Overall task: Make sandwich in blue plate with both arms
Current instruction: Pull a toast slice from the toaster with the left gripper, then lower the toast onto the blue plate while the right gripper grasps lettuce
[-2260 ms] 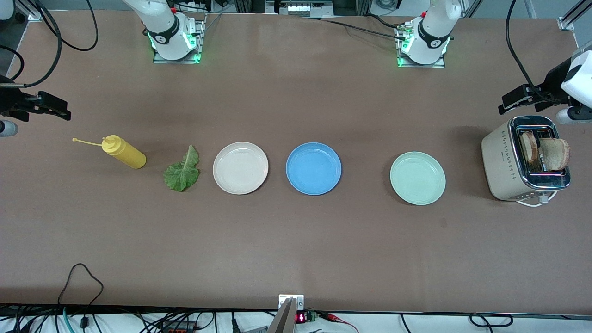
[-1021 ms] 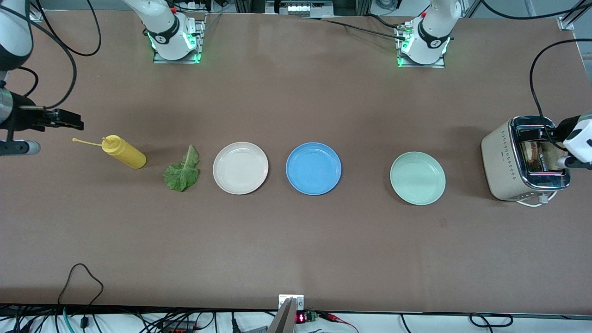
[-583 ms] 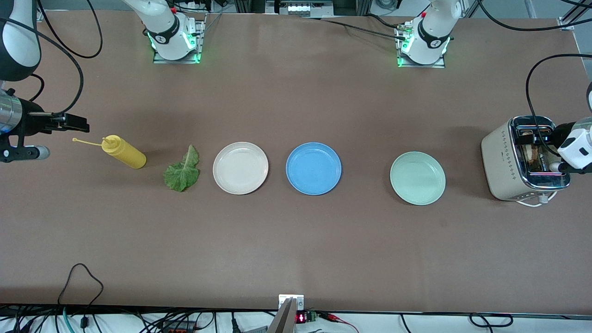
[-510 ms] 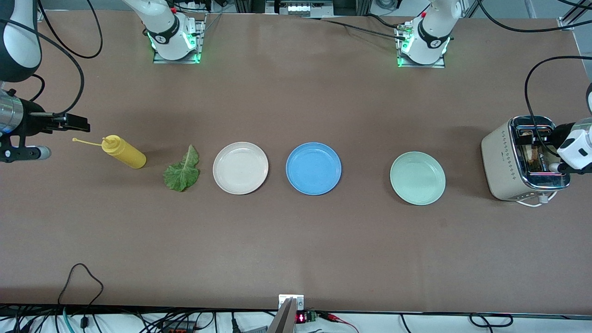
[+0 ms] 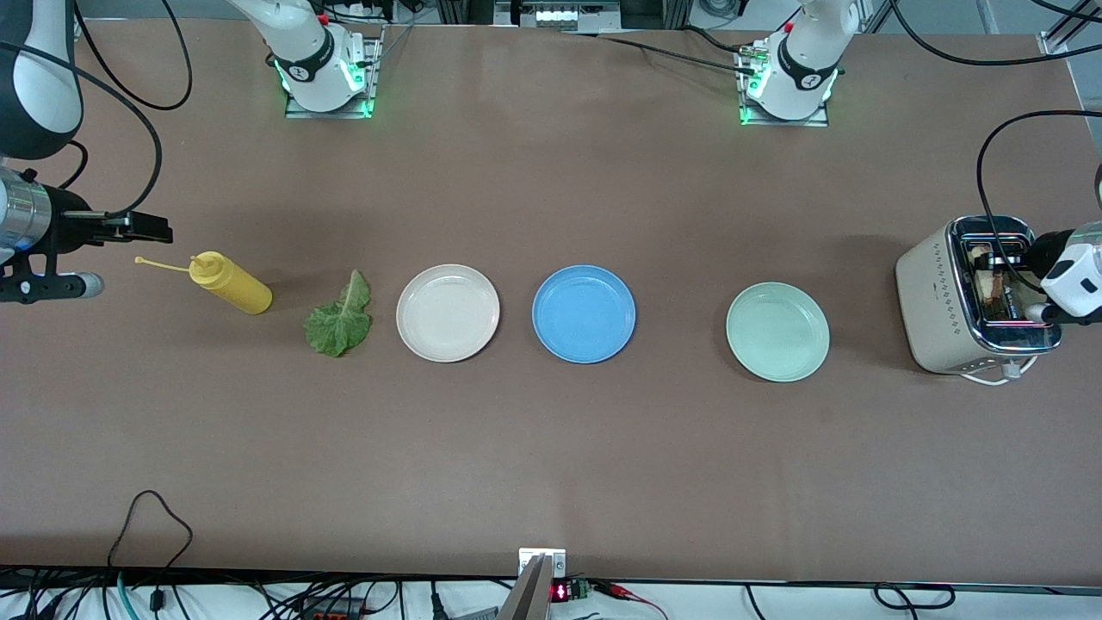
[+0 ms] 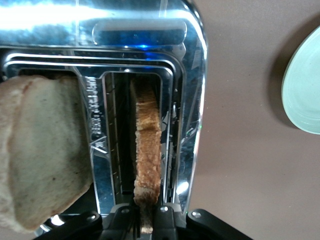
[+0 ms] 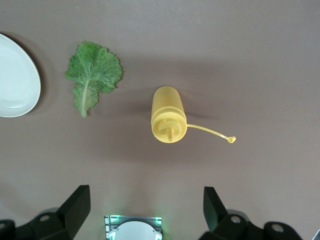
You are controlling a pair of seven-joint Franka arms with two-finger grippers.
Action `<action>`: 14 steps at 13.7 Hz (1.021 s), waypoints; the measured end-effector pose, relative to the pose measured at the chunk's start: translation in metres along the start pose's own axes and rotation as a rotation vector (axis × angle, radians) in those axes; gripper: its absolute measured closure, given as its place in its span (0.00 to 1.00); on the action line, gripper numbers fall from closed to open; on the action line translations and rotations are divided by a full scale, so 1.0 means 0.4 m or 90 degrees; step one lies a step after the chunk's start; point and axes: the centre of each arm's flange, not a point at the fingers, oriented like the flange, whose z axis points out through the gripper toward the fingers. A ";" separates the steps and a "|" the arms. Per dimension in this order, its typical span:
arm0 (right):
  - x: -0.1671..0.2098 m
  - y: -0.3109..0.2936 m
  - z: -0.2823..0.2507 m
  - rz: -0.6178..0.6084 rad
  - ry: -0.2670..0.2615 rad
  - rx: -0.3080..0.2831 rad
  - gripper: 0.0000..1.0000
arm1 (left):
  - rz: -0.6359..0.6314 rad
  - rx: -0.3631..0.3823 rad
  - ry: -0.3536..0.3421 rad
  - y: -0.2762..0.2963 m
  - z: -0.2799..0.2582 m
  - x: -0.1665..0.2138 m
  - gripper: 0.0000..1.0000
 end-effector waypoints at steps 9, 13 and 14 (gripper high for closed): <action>0.024 -0.006 0.040 -0.003 -0.018 0.001 0.00 | 0.106 -0.013 -0.042 0.246 -0.403 -0.096 0.90; 0.066 -0.013 0.119 -0.008 0.025 -0.002 0.00 | 0.183 -0.122 -0.062 0.571 -0.325 -0.043 0.90; 0.076 -0.017 0.150 -0.010 0.040 -0.004 0.00 | 0.183 -0.143 -0.062 0.645 -0.288 -0.018 0.90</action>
